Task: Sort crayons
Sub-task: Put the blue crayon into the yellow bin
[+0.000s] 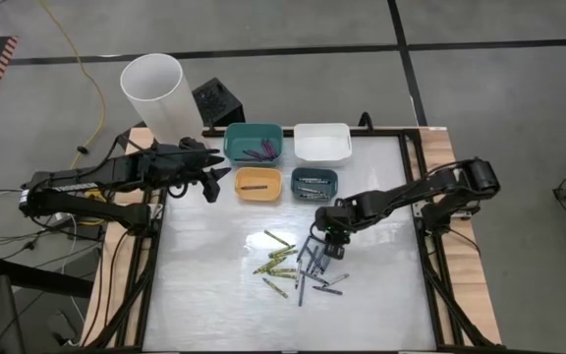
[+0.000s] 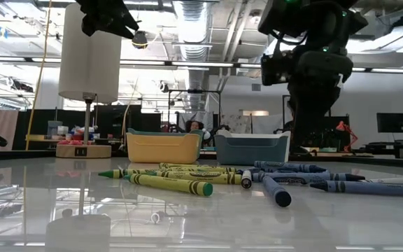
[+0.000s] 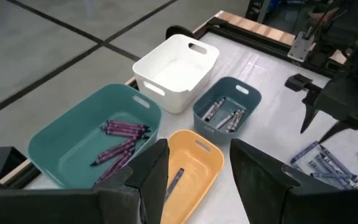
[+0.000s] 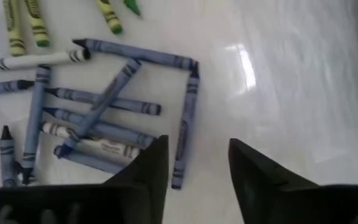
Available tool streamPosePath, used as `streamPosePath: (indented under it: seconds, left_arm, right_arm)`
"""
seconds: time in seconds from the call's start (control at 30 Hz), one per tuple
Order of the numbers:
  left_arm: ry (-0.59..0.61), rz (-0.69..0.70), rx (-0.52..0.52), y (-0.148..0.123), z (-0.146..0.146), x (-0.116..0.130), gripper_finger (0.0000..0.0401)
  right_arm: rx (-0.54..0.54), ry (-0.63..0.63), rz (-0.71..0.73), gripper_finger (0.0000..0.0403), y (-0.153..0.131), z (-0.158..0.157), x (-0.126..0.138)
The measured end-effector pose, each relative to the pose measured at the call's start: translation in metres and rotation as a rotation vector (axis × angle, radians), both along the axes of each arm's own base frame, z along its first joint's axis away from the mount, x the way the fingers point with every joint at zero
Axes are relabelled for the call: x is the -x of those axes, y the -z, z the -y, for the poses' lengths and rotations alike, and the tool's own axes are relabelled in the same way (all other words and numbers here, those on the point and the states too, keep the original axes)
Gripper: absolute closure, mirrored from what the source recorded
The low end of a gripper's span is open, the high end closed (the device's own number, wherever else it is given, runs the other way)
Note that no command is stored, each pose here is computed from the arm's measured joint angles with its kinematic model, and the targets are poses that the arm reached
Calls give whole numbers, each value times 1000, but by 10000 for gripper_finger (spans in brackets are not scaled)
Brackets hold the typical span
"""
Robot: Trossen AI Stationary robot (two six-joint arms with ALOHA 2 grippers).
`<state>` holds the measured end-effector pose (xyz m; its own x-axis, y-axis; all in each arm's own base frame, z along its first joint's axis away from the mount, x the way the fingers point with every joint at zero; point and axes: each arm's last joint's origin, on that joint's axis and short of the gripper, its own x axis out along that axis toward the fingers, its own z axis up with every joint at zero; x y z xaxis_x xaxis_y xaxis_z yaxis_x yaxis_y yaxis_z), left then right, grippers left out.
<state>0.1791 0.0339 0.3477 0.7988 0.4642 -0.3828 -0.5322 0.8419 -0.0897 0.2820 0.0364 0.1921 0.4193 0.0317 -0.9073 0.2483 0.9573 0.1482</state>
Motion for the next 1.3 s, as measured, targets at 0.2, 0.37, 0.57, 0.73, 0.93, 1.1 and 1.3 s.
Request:
streamPosePath:
  seconds: [0.2,0.37,0.57,0.73,0.93,1.1,1.3]
  left_arm:
    - [-1,-10,1,1,0,0,241]
    - [1,-25,-4,2,0,1,241]
    - [1,-25,-4,2,0,1,241]
    - [2,-34,-3,3,0,1,241]
    - [5,-49,1,4,0,2,241]
    - [6,-48,0,4,0,2,241]
    - [7,-59,-2,5,1,2,241]
  right_arm:
    - [-2,5,18,214,0,-2,-2]
    - [21,17,31,218,0,-2,-3]
    - [24,18,70,219,-1,-3,-7]
    - [44,24,53,219,9,-4,-12]
    - [52,9,-2,219,21,-7,-14]
    - [58,15,-33,220,29,-5,-15]
    - [60,13,-43,228,34,-6,-17]
